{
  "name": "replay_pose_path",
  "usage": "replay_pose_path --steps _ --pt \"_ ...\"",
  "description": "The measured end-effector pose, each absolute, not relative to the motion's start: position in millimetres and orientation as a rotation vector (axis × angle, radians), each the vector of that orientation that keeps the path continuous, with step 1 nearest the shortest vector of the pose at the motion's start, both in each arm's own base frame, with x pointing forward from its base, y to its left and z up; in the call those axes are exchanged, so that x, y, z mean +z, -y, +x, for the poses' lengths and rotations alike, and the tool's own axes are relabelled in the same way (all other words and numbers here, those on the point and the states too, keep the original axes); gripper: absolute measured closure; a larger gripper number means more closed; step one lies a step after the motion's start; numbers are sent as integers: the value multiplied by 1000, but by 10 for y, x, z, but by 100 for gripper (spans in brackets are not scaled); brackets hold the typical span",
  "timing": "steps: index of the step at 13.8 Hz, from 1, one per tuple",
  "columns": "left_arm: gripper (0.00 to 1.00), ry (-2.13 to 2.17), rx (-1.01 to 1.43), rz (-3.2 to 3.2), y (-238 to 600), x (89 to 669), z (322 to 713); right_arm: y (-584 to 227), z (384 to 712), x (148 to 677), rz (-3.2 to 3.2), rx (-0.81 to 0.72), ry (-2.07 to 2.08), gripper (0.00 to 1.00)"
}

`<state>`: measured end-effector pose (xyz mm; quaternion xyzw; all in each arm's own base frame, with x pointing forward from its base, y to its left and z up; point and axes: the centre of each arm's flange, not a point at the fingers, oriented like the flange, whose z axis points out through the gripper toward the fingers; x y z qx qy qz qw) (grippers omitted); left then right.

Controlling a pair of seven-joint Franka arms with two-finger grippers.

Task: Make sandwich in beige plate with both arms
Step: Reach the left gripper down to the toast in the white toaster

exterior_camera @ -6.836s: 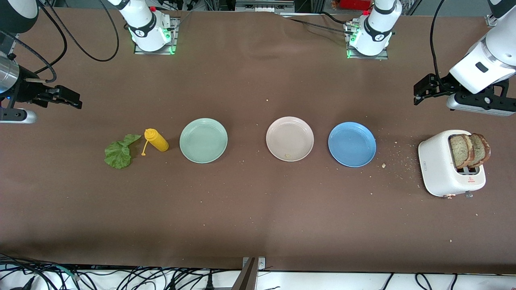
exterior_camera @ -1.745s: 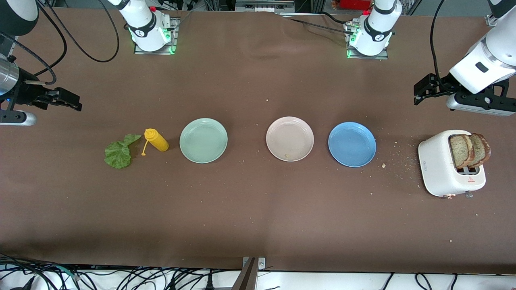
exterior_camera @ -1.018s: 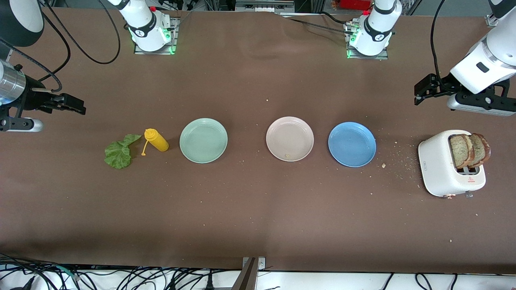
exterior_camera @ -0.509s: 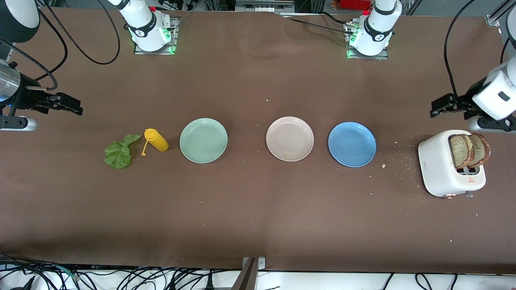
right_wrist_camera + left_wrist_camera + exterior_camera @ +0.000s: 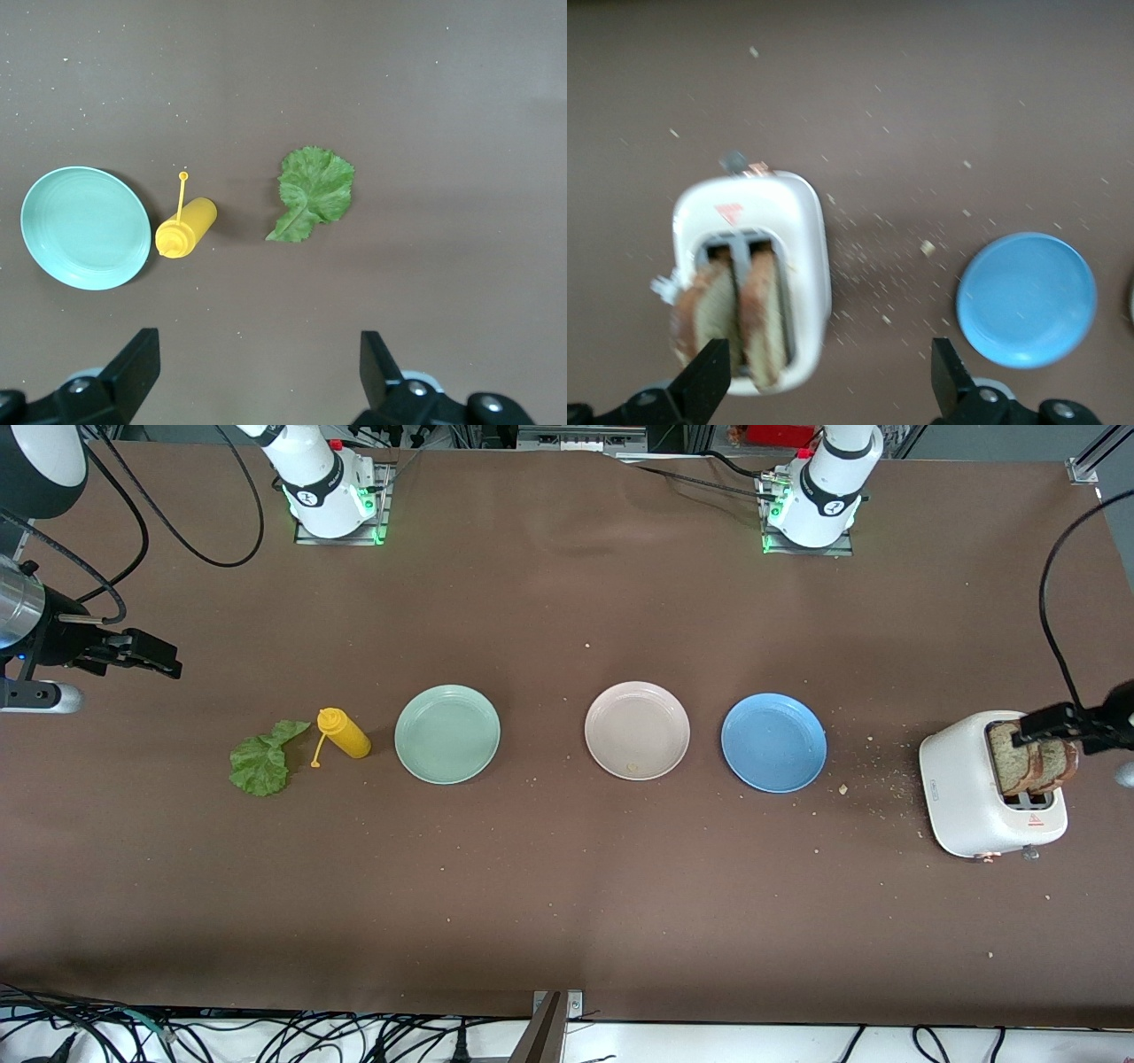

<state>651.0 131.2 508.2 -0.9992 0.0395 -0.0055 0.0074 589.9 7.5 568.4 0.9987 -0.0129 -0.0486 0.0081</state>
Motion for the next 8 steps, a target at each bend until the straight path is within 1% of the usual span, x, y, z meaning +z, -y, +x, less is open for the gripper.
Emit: replay_pose_path --steps 3,5,6,8 --pt "0 -151 -51 -3053 -1432 4876 6632 -73 5899 5685 3122 -152 41 0" --pt "3 -134 9 -3065 -1518 4613 6603 -72 5899 5685 3121 -152 41 0" --pt "6 -125 35 -3070 -1568 4473 6570 -72 5899 5685 3121 -152 41 0" --pt "6 -113 78 -3078 -1625 4260 6505 -72 5900 5686 3122 -151 41 0"
